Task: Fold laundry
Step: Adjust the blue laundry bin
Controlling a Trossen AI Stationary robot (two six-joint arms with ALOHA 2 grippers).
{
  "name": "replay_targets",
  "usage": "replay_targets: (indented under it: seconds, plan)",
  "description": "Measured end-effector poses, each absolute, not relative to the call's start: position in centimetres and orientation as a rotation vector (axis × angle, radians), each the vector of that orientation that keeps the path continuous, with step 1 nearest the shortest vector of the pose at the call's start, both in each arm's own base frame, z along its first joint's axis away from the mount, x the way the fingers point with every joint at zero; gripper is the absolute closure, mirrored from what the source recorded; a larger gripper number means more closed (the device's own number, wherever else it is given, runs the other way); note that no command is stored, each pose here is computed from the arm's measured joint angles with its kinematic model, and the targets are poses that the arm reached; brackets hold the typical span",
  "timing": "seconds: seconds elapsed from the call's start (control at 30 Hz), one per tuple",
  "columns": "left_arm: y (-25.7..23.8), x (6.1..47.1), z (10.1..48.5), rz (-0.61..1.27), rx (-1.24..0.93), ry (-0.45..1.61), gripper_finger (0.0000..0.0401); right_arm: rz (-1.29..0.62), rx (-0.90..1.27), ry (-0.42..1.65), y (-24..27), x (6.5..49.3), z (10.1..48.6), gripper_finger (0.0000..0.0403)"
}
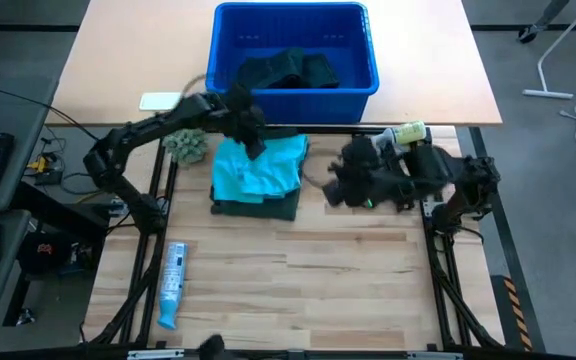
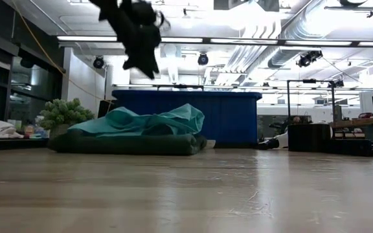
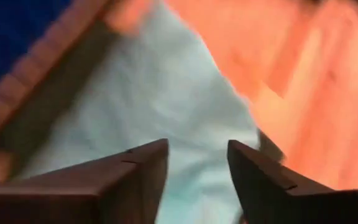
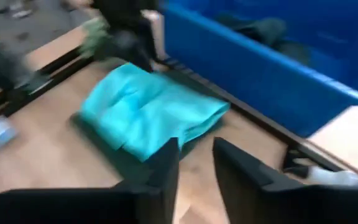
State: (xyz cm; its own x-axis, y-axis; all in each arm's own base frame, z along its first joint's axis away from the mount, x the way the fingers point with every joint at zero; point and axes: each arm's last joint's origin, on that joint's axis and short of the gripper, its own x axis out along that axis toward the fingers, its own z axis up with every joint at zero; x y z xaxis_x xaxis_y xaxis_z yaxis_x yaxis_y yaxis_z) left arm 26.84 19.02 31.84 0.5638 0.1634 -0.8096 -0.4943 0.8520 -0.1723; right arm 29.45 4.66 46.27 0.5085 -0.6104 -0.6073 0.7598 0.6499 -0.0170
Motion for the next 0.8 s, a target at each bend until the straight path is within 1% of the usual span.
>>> replay_targets:
  seconds: [0.13, 0.2, 0.3, 0.37, 0.47, 0.57, 0.67, 0.8]
  plan:
    - [21.8, 25.0, 36.0, 0.567, -0.292, 0.815, 0.0197, -1.013, 0.292, 0.580, 0.1, 29.8, 46.3, 0.0259]
    - [23.7, 23.6, 37.9, 0.685, -0.269, 0.753, 0.0182, -1.095, 0.323, 0.575, -2.8, 29.7, 46.3, 0.0233]
    - [26.8, 20.3, 39.9, 0.891, -0.306, 0.672, 0.0170, -1.167, 0.392, 0.588, -6.9, 29.3, 46.3, 0.0209]
    - [29.0, 17.8, 40.3, 1.010, -0.371, 0.628, 0.0167, -1.206, 0.424, 0.596, -9.4, 28.7, 46.3, 0.0203]
    - [31.9, 14.5, 39.3, 1.132, -0.532, 0.580, 0.0166, -1.229, 0.428, 0.613, -12.6, 27.9, 46.5, 0.0202]
    - [34.0, 12.4, 37.5, 1.198, -0.657, 0.586, 0.0166, -1.261, 0.373, 0.628, -15.3, 26.9, 46.7, 0.0201]
    - [35.9, 11.7, 35.4, 1.240, -0.757, 0.599, 0.0166, -1.299, 0.321, 0.640, -17.8, 25.8, 47.0, 0.0201]
    - [37.4, 12.1, 33.0, 1.254, -0.866, 0.604, 0.0166, -1.319, 0.336, 0.614, -21.0, 23.9, 47.3, 0.0201]
